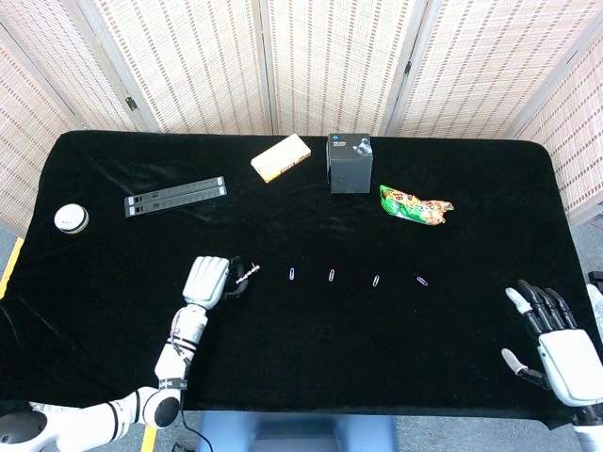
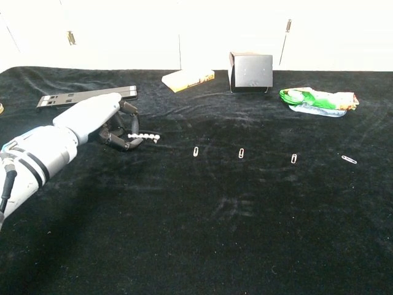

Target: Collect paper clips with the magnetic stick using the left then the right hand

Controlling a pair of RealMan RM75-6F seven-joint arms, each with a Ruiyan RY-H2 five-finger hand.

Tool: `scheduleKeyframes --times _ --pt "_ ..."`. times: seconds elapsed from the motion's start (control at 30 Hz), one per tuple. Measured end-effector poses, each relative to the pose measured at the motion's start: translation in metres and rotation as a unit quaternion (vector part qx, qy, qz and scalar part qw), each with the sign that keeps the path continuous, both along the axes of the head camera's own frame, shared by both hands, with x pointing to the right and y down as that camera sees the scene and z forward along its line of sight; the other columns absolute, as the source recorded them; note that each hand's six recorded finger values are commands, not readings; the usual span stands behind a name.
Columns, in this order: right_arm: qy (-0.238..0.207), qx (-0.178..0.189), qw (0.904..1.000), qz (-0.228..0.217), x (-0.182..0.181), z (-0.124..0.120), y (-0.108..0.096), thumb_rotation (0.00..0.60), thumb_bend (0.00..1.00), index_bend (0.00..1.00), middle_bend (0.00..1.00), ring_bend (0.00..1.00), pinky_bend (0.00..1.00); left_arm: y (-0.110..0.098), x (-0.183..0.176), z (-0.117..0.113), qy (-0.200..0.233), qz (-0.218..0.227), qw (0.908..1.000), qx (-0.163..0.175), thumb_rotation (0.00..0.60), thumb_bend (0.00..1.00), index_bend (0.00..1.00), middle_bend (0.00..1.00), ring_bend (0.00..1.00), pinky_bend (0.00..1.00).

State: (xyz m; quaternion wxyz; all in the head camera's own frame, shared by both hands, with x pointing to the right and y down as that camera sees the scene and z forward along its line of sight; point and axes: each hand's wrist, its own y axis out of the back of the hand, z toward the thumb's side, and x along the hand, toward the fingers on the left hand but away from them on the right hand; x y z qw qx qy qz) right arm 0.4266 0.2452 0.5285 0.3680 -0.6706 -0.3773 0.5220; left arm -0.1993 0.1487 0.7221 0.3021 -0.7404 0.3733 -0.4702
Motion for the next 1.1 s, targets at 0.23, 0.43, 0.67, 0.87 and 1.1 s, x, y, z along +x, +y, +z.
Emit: scheduleKeyframes --times 0.23,0.43,0.67,0.87,1.1 --pt "-0.009 0.018 0.9997 0.013 0.007 -0.012 0.003 0.6 0.29 0.0 0.0 0.0 0.0 0.008 0.022 -0.002 0.016 0.018 0.9997 -0.003 0.6 0.47 0.84 1.0 1.0 1.0" --pt "-0.008 0.018 0.9996 0.019 0.014 -0.016 0.009 0.6 0.29 0.0 0.0 0.0 0.0 0.003 0.04 -0.001 0.017 0.036 0.9992 0.007 0.6 0.47 0.84 1.0 1.0 1.0" --pt "-0.002 0.021 0.9992 0.035 0.023 -0.019 0.014 0.6 0.29 0.0 0.0 0.0 0.0 -0.005 0.051 -0.002 0.027 0.039 0.9988 0.01 0.6 0.47 0.84 1.0 1.0 1.0" --pt "0.004 0.024 0.9986 0.047 0.029 -0.021 0.017 0.6 0.29 0.0 0.0 0.0 0.0 -0.003 0.062 0.003 0.035 0.049 0.9982 0.0 0.6 0.47 0.84 1.0 1.0 1.0" --pt "0.01 0.023 0.9979 0.059 0.035 -0.021 0.02 0.6 0.29 0.0 0.0 0.0 0.0 -0.008 0.077 0.004 0.042 0.063 0.9971 0.003 0.6 0.47 0.84 1.0 1.0 1.0"
